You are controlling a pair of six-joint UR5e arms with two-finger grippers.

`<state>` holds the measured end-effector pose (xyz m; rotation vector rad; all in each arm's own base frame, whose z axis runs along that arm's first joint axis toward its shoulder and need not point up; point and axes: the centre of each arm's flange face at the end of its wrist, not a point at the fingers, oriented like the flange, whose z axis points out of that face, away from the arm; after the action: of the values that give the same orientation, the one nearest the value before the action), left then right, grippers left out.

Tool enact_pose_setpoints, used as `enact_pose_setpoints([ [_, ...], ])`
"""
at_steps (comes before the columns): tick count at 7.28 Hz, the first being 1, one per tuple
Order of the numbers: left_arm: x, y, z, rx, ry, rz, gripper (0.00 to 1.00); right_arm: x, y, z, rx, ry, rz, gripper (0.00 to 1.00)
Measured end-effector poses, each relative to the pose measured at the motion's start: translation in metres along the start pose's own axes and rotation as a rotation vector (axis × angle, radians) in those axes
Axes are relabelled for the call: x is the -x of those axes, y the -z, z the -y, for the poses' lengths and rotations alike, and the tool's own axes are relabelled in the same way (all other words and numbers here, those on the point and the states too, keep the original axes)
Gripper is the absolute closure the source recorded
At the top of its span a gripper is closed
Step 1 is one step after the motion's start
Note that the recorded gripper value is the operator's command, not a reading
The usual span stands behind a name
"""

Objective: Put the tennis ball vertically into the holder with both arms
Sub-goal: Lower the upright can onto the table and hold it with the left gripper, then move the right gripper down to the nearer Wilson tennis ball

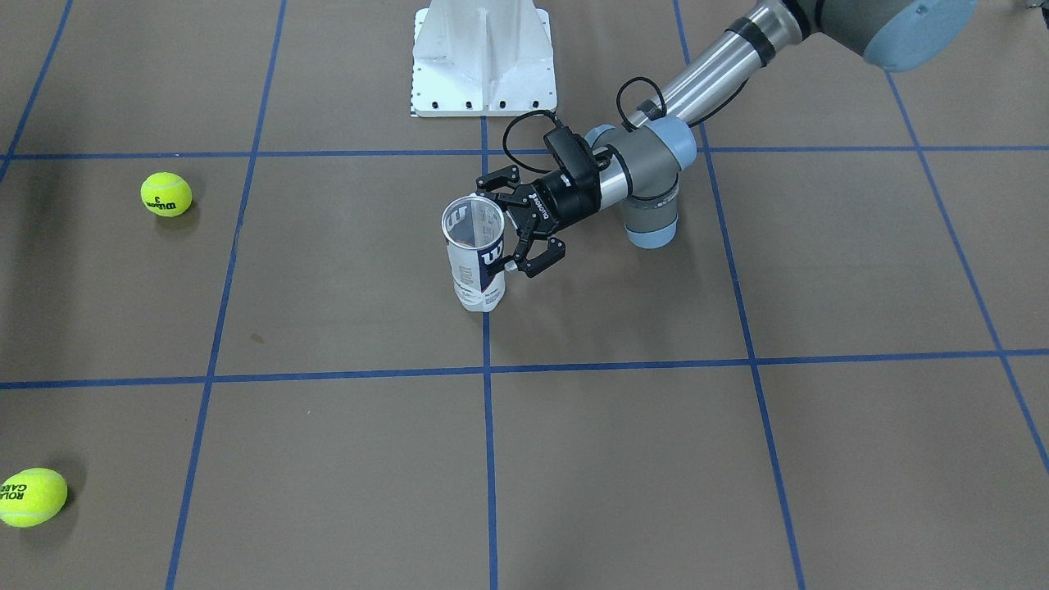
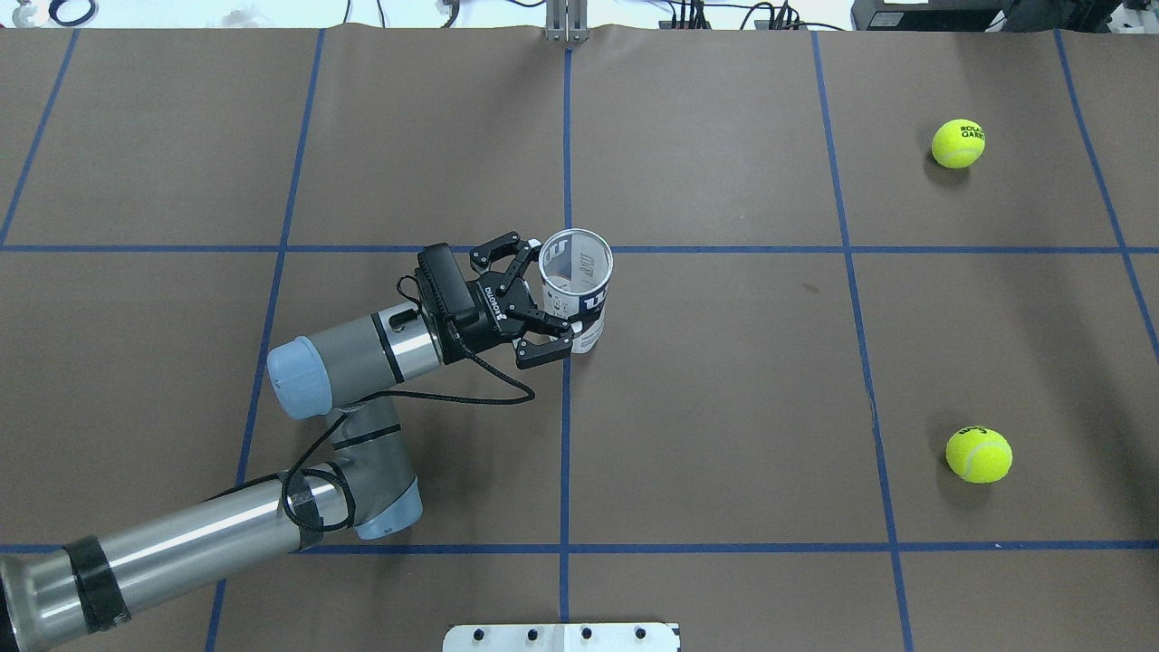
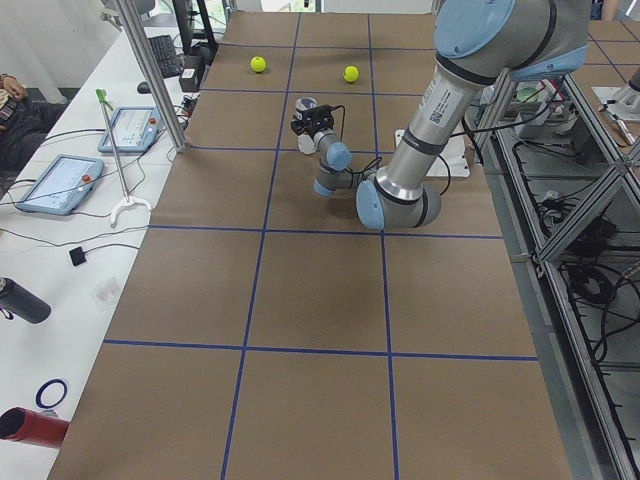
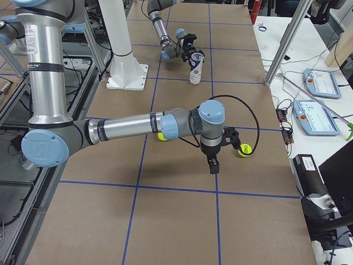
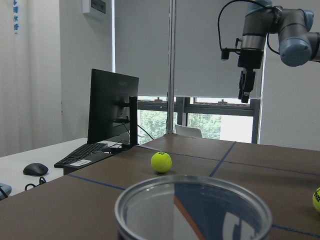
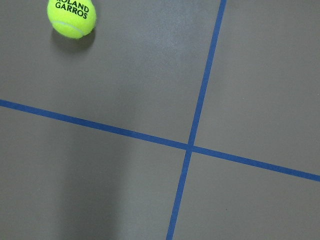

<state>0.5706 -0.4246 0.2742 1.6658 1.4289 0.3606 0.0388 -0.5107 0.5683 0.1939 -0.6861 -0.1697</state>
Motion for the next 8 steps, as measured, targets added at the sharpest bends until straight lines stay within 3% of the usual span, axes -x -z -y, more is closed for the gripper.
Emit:
enact_pose_setpoints([
  [3,0.000,0.000,0.000,0.000,0.000,0.000,0.09,0.005,0.003,0.001,-0.006,-0.037,0.025,0.00],
  [5,0.000,0.000,0.000,0.000,0.000,0.000,0.10,0.029,0.010,0.006,-0.020,-0.094,0.071,0.00],
  [8,-0.001,-0.001,0.001,-0.002,0.001,-0.002,0.10,0.145,0.010,0.019,-0.029,-0.216,0.144,0.00],
])
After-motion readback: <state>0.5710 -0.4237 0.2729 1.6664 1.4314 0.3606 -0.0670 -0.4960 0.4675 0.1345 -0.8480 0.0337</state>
